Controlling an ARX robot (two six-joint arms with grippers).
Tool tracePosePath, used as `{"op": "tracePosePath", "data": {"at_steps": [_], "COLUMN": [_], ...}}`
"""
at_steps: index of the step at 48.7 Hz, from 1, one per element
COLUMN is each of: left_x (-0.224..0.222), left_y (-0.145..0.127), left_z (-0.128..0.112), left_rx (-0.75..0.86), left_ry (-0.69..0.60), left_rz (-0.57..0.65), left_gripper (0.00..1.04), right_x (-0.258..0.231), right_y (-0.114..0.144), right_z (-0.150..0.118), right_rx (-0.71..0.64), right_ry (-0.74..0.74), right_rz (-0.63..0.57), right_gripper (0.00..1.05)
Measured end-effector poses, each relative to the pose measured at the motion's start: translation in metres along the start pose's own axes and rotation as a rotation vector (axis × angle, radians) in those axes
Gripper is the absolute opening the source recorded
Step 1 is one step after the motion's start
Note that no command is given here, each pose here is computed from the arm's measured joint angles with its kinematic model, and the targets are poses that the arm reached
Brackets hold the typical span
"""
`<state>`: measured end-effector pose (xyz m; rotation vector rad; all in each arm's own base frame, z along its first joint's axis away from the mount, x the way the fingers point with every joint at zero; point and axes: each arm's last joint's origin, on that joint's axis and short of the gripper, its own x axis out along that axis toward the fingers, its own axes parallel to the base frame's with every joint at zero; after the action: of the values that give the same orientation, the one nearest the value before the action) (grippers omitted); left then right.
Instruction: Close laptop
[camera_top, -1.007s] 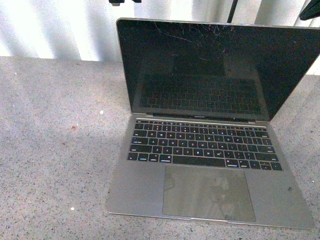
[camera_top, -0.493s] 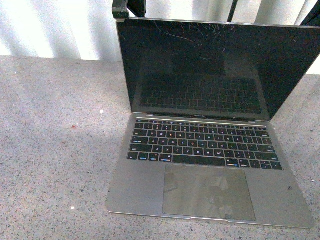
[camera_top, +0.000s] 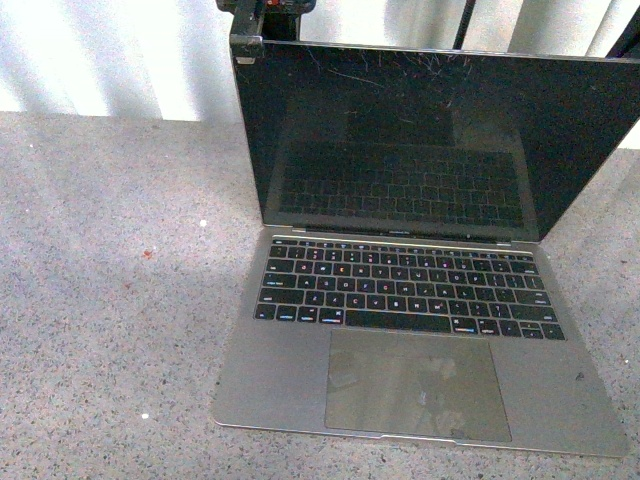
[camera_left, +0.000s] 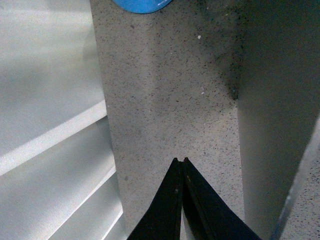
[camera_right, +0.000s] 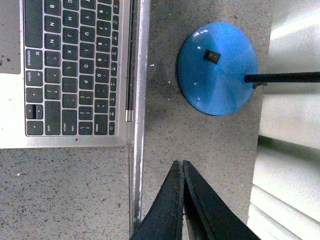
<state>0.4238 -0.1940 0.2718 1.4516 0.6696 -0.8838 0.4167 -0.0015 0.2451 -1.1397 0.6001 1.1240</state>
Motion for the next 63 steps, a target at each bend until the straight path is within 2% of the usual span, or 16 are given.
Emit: {"op": "tracePosePath", "data": {"at_steps": [34,63], "left_x": [-0.010,-0.007], "left_y": [-0.025,-0.052], "left_z": [0.009,0.016], "left_rx": [0.041,0.080], "left_ry": [-0.012,-0.028], "left_rz": [-0.050,-0.111], "left_gripper": [0.04,0.04], "right_x": [0.004,0.013], "right_y": [0.009,0.037], "right_z": [0.001,0.019], "right_rx": [0.082,0.133], "right_ry": [0.027,0.034], "right_rz": [0.075,0.129], "right_gripper": [0.03,0.03]}}
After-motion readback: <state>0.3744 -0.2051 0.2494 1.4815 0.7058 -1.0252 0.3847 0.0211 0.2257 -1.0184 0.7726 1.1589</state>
